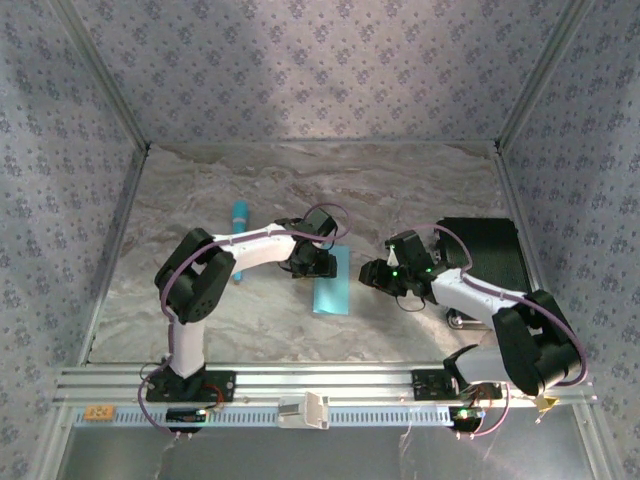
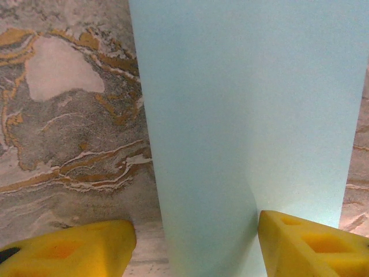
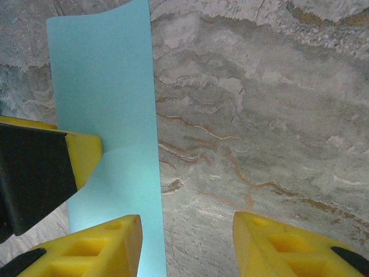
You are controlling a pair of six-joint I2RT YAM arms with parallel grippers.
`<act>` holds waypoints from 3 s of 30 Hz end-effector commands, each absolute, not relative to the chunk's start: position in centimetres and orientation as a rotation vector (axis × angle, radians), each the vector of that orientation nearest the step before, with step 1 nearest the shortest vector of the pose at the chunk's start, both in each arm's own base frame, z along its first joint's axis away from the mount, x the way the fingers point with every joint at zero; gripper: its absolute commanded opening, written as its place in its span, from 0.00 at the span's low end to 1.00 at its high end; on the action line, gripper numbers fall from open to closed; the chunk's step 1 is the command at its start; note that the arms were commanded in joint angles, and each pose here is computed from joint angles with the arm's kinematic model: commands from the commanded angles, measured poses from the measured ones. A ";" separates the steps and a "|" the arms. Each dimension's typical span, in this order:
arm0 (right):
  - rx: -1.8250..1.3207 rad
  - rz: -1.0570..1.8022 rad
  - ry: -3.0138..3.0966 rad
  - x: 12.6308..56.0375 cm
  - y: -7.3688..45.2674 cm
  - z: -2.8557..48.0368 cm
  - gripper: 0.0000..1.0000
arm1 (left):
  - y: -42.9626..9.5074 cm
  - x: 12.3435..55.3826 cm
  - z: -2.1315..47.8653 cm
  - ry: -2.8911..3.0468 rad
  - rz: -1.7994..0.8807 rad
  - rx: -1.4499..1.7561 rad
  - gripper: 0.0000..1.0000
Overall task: Fold a paper plane with a square sheet of paper (pick it up from the middle)
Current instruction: Hold the square sheet of paper at the center of the table.
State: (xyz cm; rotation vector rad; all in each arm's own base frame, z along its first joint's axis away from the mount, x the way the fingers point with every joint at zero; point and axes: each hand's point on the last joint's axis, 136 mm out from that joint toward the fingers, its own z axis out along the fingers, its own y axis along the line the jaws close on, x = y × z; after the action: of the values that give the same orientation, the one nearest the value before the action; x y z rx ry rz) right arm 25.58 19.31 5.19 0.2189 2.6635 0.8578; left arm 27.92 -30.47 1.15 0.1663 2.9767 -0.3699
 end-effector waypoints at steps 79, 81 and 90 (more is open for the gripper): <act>0.102 0.956 2.877 26.6 23.8 -0.9 0.01 | -31.9 26.9 0.8 2.990 -0.670 0.095 0.60; 0.104 0.985 2.866 26.8 24.2 -0.7 0.01 | -31.8 26.9 0.6 2.998 -0.643 0.112 0.58; 0.055 1.108 2.719 29.3 25.6 4.6 0.07 | -31.1 26.7 -0.9 3.037 -0.527 0.146 0.52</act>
State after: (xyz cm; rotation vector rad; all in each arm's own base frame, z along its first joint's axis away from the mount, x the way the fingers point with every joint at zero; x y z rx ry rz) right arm 28.81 25.45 2.33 0.0518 2.7485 1.0726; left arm 28.22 -32.11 2.63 0.1096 2.9441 -0.6500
